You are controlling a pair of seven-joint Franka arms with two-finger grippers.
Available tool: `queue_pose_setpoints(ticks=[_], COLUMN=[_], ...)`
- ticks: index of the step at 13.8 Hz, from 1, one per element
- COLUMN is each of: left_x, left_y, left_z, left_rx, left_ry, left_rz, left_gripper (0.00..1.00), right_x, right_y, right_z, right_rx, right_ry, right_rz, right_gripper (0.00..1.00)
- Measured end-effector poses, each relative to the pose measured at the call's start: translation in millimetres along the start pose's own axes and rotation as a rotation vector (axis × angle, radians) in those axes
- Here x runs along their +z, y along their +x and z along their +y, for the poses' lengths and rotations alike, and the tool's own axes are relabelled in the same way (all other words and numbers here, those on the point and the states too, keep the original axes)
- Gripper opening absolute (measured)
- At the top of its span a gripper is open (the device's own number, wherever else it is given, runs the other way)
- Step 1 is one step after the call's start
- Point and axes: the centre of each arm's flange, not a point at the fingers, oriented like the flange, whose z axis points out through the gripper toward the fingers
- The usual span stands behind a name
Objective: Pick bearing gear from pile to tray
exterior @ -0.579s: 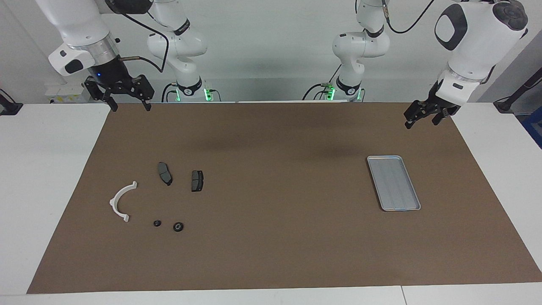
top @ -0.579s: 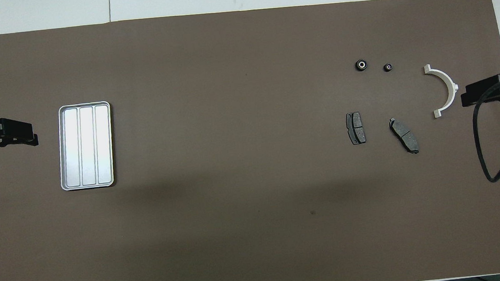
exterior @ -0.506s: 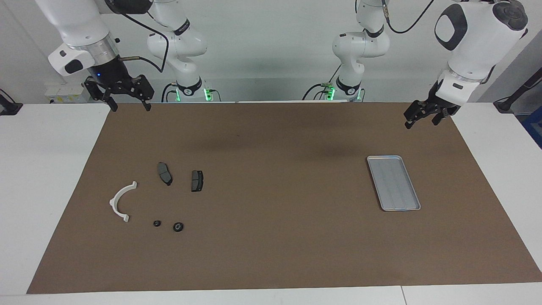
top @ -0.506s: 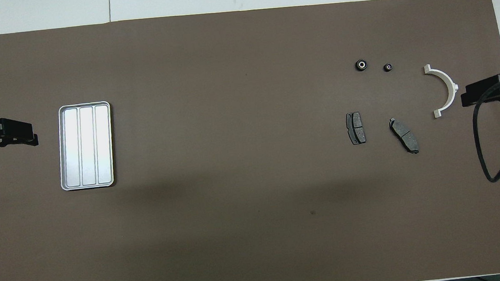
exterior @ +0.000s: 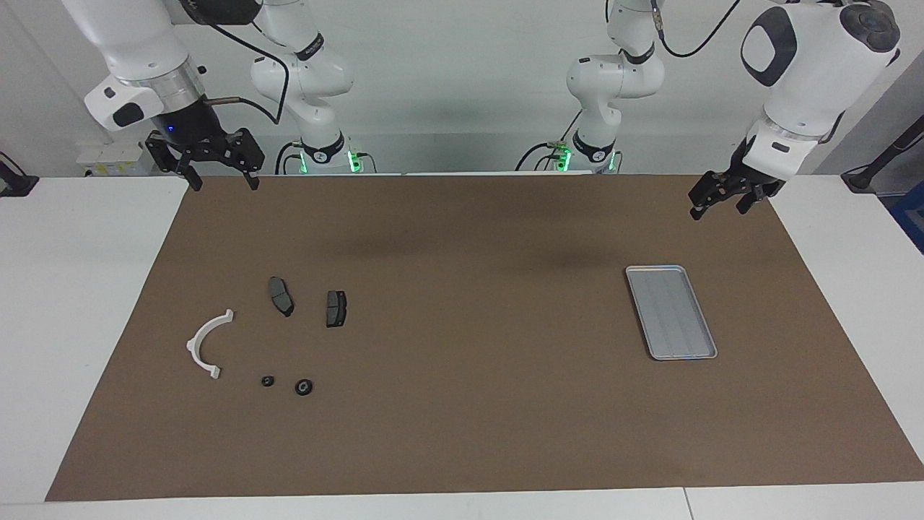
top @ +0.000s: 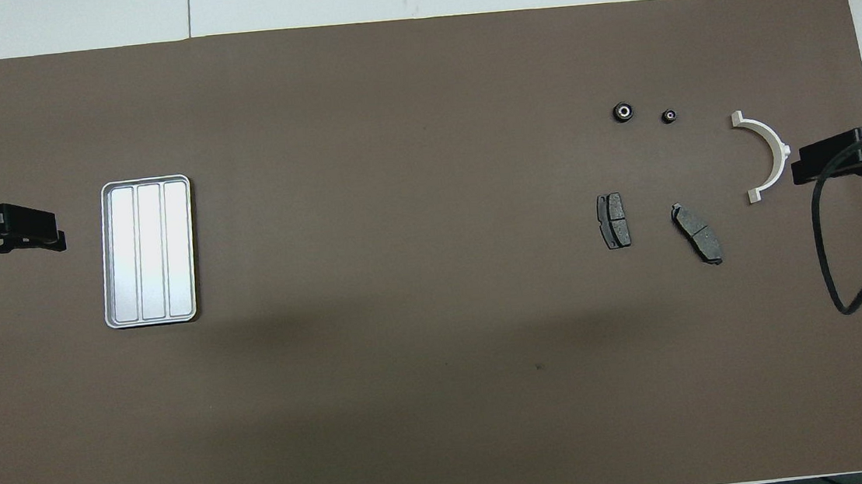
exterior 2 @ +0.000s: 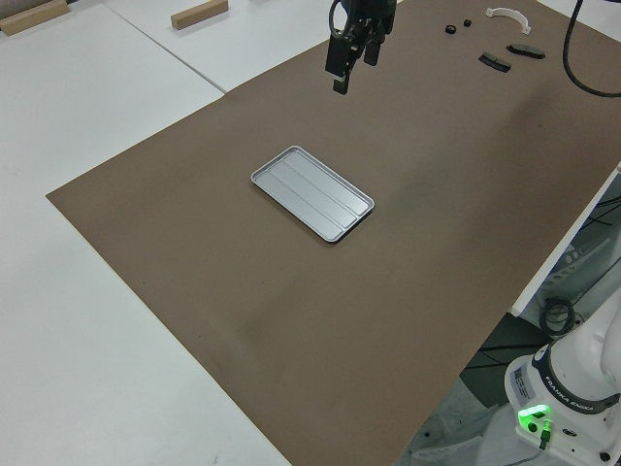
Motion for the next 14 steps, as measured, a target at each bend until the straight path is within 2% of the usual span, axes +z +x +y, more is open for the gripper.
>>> queue_pose_setpoints(ticks=[4,6,11,14], left_x=[0,0,0,0], left_y=[0,0,0,0], left_z=[0,0,0,0], left_rx=[0.0,0.0,0.0,0.0], left_ry=[0.0,0.0,0.0,0.0], left_rz=[0.0,0.0,0.0,0.0], left_gripper=[1.0,1.0,1.0,1.0], right_x=[16,42,153,221], right_y=[8,28,92,122], right_z=[0,-1,-4,-5], right_rx=[-0.03,-0.046,-0.044,-0.043], right_ry=[-0.009,-0.013,-0.036,-0.079], right_rz=[-0.025,-0.026,-0.053,-0.058], right_gripper=[1.0,1.0,1.0,1.0])
